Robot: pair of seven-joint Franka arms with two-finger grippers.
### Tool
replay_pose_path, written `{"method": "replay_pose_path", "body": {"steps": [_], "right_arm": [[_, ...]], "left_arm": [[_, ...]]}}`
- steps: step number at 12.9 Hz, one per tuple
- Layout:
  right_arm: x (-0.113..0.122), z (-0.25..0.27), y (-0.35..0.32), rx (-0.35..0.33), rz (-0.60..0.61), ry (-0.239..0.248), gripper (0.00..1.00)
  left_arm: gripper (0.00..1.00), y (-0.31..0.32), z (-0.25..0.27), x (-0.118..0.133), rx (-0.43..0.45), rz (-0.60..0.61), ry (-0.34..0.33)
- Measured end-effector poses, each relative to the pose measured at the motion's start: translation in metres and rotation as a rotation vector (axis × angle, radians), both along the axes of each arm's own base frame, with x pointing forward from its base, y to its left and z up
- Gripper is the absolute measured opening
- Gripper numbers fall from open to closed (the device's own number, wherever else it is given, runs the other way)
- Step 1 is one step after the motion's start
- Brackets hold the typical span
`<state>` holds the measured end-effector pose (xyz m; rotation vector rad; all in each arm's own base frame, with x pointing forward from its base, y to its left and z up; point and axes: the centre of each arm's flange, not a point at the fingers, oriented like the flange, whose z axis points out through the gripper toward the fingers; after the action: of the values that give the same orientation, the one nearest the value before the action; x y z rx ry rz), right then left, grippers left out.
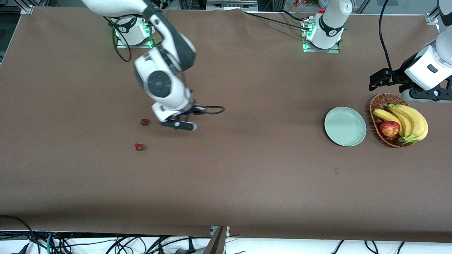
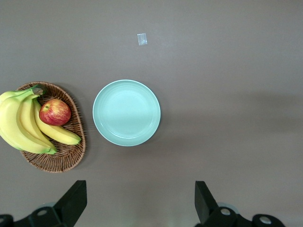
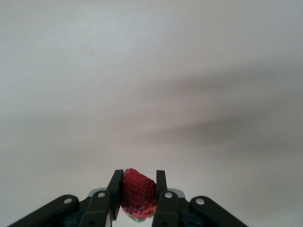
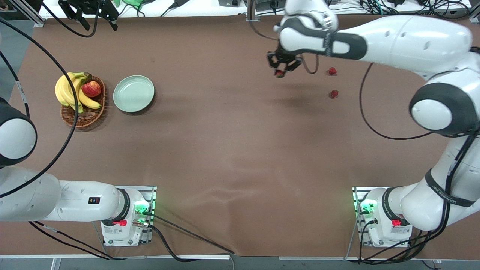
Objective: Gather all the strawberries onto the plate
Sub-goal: 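Carry the strawberry to mid-table with the right gripper and release it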
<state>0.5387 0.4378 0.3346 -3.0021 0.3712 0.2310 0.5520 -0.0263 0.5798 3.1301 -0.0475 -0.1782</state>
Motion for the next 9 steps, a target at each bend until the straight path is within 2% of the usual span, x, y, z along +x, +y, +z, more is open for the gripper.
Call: {"method": "replay_pose_path", "body": {"steps": [4, 7, 9], "right_arm": [[-0.05, -0.052, 0.124, 0.116, -0.206, -0.066, 0.32], [-0.085, -0.106, 0.18, 0.143, -0.326, -0.131, 0.32], [-0.102, -0.133, 0.2, 0.159, -0.375, -0.146, 0.36]], "left_arm": [[1.0, 0.0, -0.016, 0.003, 0.0, 0.0, 0.0], [1.0, 0.0, -0.05, 0.005, 0.0, 0.001, 0.001], [1.0, 0.0, -0.073, 0.005, 0.0, 0.002, 0.002]]}}
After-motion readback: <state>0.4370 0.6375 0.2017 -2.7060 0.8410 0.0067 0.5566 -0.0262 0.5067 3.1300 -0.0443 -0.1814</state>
